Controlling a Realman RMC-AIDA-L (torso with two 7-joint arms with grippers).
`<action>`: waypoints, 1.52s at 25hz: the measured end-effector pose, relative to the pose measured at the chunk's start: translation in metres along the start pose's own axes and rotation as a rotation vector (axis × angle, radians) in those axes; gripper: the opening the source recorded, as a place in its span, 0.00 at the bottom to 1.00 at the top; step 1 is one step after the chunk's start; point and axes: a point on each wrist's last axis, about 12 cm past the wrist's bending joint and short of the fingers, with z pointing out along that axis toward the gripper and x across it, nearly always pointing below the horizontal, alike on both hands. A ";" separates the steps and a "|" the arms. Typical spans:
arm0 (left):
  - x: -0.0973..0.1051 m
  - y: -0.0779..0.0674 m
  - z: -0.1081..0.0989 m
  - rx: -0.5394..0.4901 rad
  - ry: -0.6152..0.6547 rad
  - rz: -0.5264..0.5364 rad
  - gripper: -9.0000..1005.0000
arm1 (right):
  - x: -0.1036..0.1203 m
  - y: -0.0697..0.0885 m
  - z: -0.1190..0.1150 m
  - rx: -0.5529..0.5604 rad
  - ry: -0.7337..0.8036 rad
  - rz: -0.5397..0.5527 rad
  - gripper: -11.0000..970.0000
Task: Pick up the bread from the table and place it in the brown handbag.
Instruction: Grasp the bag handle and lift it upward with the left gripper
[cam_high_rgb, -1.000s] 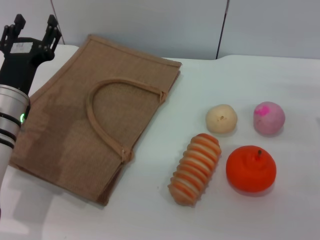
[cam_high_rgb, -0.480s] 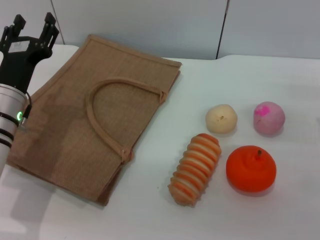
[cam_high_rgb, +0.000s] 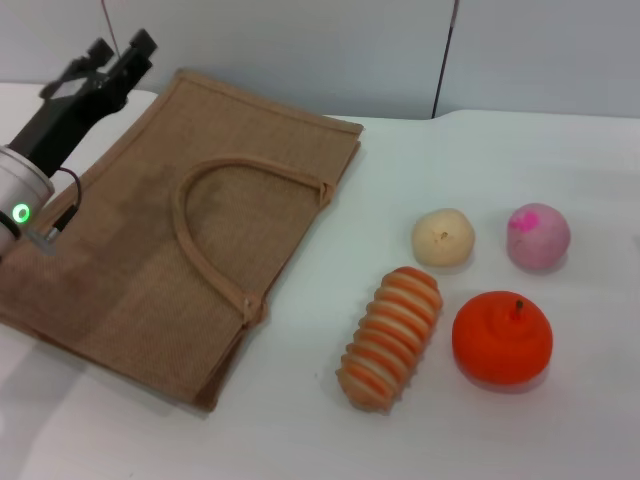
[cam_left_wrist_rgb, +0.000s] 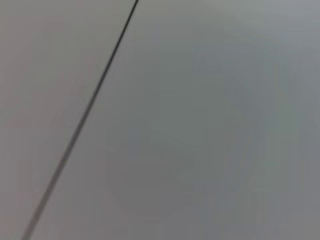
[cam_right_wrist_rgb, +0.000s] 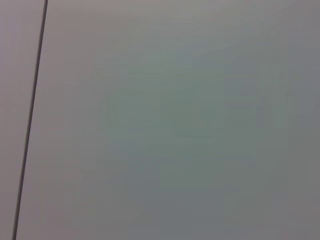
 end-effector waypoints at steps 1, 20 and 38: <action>-0.004 0.002 0.002 0.015 0.032 -0.023 0.75 | 0.000 0.000 0.000 0.000 0.000 0.000 0.92; -0.032 0.016 0.044 -0.161 0.872 -0.042 0.75 | 0.001 -0.001 0.000 0.000 0.004 -0.003 0.92; -0.021 0.008 0.063 -0.206 0.934 0.018 0.74 | 0.000 0.000 0.002 -0.003 0.000 -0.004 0.92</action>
